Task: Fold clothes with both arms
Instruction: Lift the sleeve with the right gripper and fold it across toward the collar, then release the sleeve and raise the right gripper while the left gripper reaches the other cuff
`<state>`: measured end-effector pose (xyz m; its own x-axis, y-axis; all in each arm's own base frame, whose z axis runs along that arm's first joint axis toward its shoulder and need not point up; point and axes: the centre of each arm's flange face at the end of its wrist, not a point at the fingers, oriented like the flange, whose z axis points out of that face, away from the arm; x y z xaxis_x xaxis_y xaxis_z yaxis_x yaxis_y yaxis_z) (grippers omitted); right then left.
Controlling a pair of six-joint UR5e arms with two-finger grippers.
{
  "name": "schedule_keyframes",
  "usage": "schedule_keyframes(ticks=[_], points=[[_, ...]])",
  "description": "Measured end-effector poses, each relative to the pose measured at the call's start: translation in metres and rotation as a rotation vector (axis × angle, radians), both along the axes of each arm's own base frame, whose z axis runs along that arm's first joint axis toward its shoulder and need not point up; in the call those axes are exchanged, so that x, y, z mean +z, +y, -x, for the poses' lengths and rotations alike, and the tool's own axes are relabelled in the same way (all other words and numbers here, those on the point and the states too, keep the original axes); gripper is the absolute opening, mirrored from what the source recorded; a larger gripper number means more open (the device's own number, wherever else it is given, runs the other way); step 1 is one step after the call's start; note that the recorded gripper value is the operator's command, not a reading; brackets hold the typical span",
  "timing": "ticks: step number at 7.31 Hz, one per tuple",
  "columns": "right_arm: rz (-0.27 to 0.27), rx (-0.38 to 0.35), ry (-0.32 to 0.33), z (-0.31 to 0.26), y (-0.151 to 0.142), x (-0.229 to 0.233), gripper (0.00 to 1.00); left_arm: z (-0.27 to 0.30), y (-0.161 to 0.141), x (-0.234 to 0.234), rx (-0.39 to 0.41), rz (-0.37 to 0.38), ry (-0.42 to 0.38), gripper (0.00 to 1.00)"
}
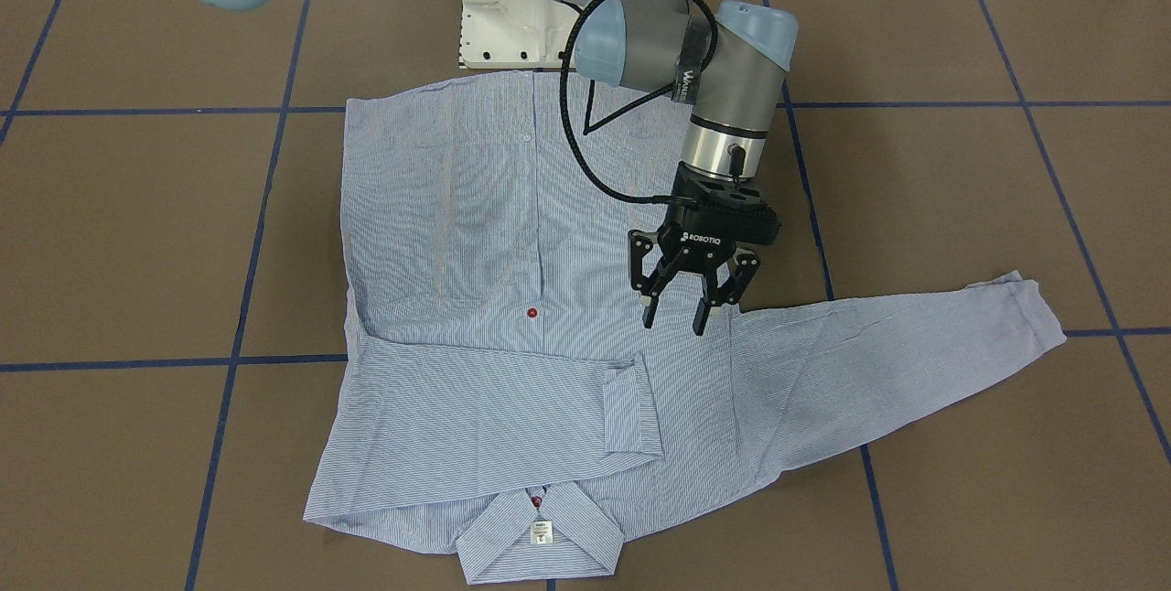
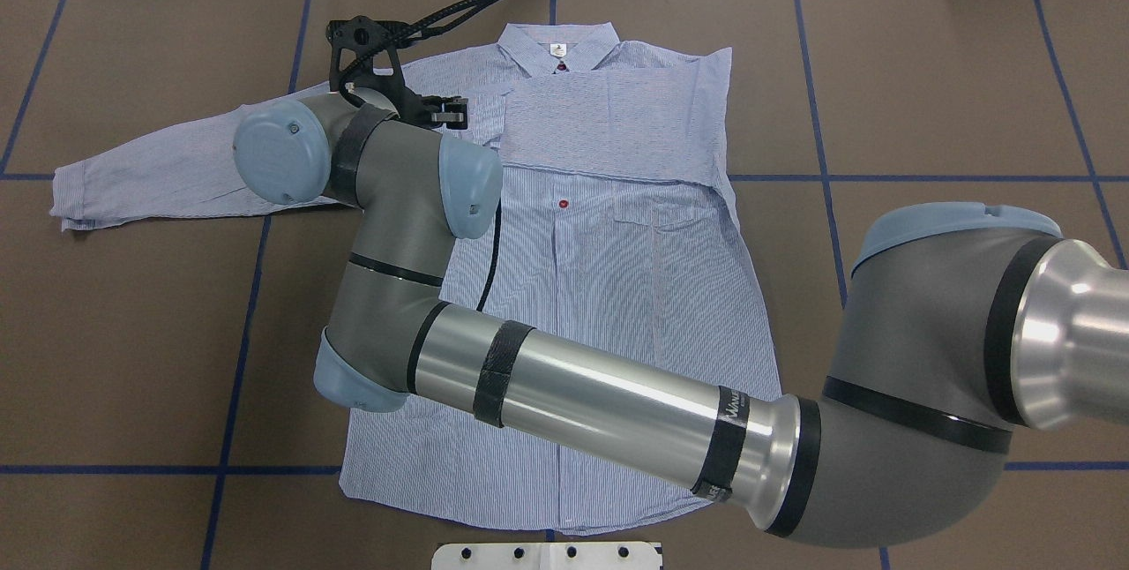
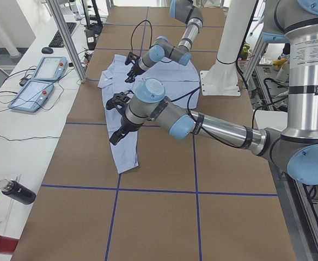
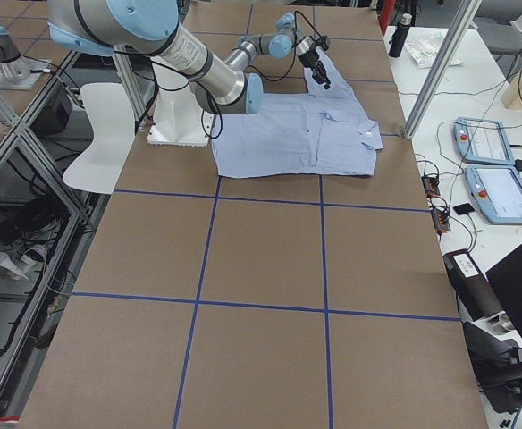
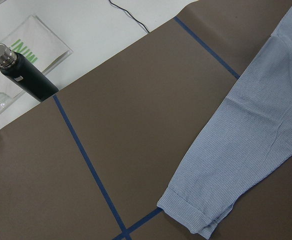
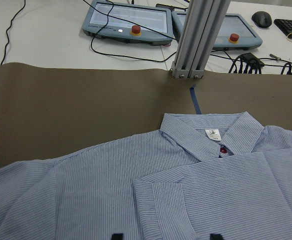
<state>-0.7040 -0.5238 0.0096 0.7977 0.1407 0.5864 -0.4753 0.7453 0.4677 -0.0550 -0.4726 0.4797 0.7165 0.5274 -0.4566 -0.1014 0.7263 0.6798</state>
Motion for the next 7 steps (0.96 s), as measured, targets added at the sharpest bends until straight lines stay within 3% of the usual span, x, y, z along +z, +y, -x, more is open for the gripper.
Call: schedule_keyframes(ticks=[1,4,5,7], points=[[0.021,-0.016,-0.021,-0.008,-0.007,-0.007,1.0,0.0,0.001,0.002,-0.001,0.004,0.001,1.0],[0.187,-0.129,-0.181,-0.104,-0.061,-0.011,1.0,-0.003,0.005,-0.01,-0.1,0.014,0.089,1.0],[0.21,-0.173,-0.193,-0.152,-0.066,-0.006,1.0,-0.007,0.01,-0.007,-0.108,-0.008,0.11,1.0],[0.192,-0.272,-0.172,-0.276,-0.053,0.046,1.0,-0.022,0.009,0.019,-0.087,-0.016,0.12,1.0]])
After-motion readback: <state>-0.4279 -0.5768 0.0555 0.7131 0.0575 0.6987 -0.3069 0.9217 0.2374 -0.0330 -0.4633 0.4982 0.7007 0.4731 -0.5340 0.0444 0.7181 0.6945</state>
